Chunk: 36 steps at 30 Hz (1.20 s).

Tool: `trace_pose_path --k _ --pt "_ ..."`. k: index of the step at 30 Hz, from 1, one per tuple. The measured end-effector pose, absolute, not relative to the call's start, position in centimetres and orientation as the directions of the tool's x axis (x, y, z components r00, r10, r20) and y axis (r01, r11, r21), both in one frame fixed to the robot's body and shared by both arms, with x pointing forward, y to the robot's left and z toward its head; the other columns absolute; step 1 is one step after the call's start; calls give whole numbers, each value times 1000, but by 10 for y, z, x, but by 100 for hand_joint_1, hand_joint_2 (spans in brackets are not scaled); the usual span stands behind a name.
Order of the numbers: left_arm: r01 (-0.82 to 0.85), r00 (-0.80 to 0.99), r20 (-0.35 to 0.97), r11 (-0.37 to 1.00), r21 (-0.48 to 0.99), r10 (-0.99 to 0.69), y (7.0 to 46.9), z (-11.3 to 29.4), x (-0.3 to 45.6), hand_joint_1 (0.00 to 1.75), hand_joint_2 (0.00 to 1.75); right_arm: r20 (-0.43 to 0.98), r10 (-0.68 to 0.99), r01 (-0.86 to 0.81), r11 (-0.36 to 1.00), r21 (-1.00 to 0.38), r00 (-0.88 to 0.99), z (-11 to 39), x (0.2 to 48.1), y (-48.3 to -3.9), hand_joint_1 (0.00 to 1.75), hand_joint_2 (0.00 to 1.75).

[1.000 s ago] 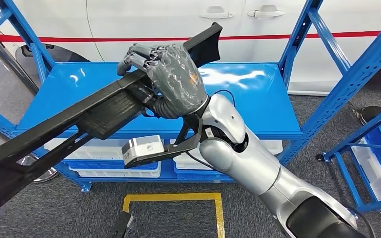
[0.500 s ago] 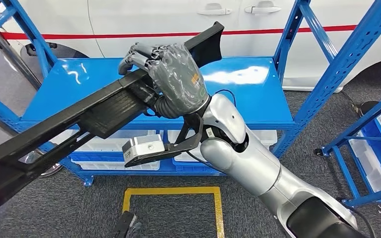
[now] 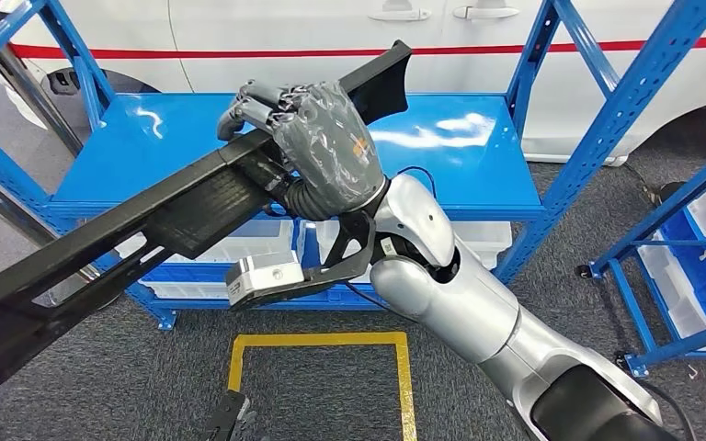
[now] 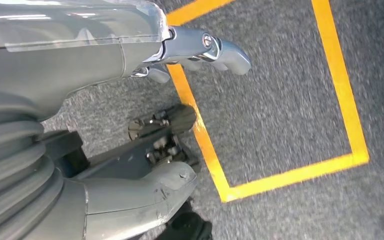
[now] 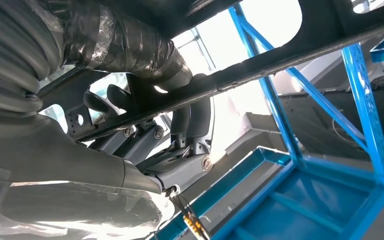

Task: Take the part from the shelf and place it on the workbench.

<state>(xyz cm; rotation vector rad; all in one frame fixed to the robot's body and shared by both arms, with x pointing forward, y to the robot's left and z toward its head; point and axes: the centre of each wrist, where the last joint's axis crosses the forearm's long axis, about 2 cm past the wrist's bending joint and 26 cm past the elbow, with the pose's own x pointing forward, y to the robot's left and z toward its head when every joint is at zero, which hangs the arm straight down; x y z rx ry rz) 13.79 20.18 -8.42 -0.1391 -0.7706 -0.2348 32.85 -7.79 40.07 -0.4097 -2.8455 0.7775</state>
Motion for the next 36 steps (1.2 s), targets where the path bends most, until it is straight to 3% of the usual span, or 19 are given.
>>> trace_pose_path --k 36 --pt "261 692 704 965 -39 -159 202 -84 138 0 175 84 302 217 828 -517 -950 401 328 -77 175 175"
